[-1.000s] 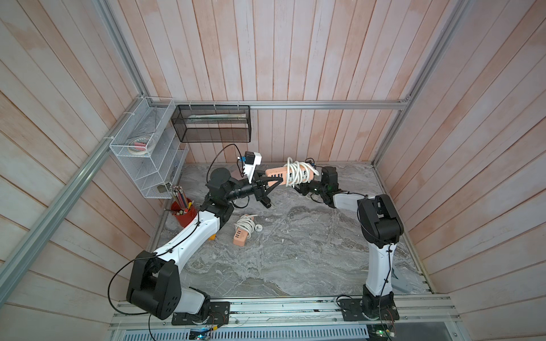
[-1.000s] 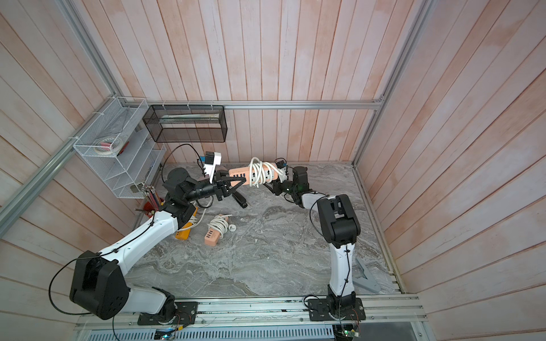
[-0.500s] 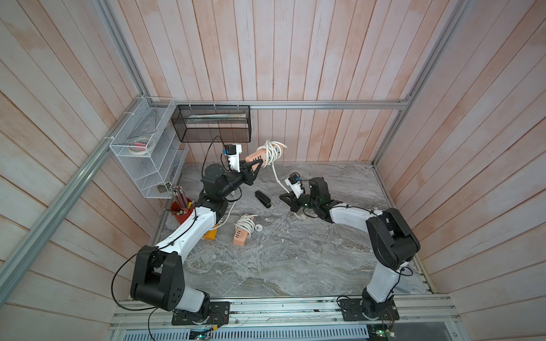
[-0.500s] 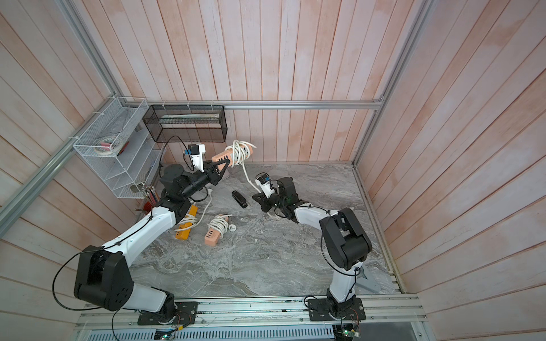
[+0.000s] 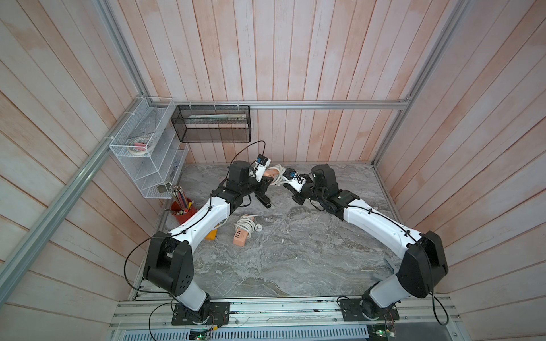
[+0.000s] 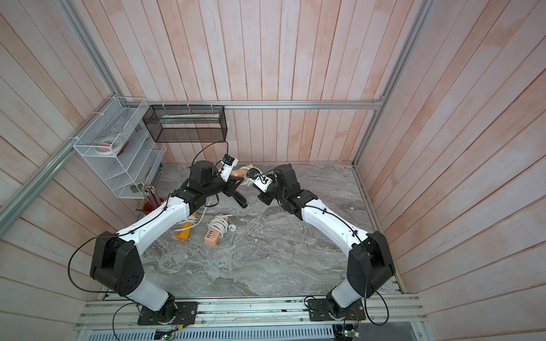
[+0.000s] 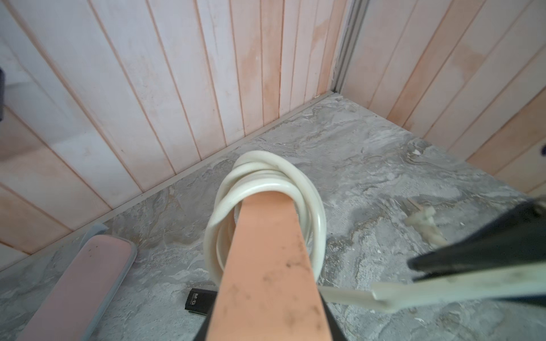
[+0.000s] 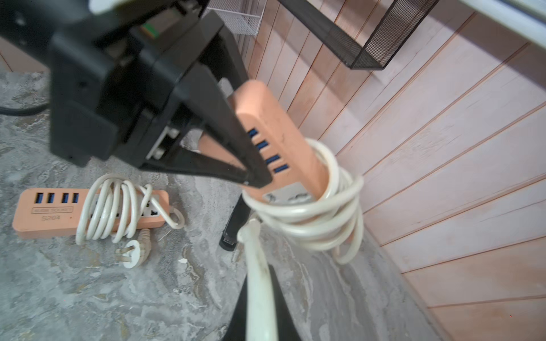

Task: Wrap the cord around the power strip
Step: Wrap the power cord around the power strip.

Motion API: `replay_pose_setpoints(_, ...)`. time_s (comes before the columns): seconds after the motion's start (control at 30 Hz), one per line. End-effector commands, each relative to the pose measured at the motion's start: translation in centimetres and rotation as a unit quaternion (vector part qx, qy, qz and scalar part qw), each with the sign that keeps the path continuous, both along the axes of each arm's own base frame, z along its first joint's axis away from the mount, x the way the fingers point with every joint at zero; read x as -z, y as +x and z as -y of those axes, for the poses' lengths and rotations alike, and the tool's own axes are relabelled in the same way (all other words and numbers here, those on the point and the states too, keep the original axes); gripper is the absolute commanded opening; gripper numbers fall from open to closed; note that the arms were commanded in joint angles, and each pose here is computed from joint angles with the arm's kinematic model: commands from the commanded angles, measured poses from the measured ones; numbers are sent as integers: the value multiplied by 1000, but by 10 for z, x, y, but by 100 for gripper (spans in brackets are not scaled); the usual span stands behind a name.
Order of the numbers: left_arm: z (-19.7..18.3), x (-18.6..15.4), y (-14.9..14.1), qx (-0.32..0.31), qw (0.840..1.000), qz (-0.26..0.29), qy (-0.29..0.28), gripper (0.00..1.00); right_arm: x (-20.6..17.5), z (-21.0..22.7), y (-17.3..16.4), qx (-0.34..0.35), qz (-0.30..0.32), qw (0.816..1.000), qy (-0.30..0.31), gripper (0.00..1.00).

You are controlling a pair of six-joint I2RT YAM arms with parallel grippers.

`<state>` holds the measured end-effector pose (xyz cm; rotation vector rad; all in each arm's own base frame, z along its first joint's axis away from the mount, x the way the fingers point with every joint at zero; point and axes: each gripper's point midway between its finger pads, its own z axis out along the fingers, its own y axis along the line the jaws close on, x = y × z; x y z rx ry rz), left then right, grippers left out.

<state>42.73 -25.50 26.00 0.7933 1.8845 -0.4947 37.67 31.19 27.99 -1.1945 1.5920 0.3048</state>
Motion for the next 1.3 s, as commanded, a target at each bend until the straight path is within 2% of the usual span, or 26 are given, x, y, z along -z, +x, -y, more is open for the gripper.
replay_pose_setpoints(0.0,12,54,-50,112,985,-118,50,0,-75,11,23,7,122,992,-4,0)
replay_pose_setpoints(0.13,49,62,-119,254,949,-188,11,0,-81,17,54,15,150,988,-42,0)
replay_pose_setpoints(0.2,58,61,-150,314,926,-209,-7,0,-68,15,63,-7,138,988,-73,0)
replay_pose_setpoints(0.27,62,53,-167,347,912,-214,-34,0,-46,11,66,-29,121,987,-103,1)
replay_pose_setpoints(0.4,61,35,-183,387,897,-201,-69,0,-6,20,64,-66,39,991,-113,13)
replay_pose_setpoints(0.5,58,21,-187,406,888,-194,-97,0,22,31,55,-85,-32,991,-98,24)
replay_pose_setpoints(0.63,53,0,-192,429,874,-182,-139,0,52,44,41,-104,-101,987,-62,31)
replay_pose_setpoints(0.8,50,-10,-197,440,866,-179,-158,0,63,41,21,-138,-129,982,-2,35)
replay_pose_setpoints(1.03,42,-30,-196,441,864,-153,-190,0,78,44,20,-136,-153,978,34,35)
replay_pose_setpoints(1.1,38,-37,-189,431,868,-137,-204,0,85,44,18,-133,-165,976,45,30)
replay_pose_setpoints(1.2,37,-46,-176,405,877,-117,-231,0,93,42,12,-132,-194,970,70,13)
replay_pose_setpoints(1.27,39,-51,-164,373,886,-101,-258,0,99,39,4,-139,-219,961,92,9)
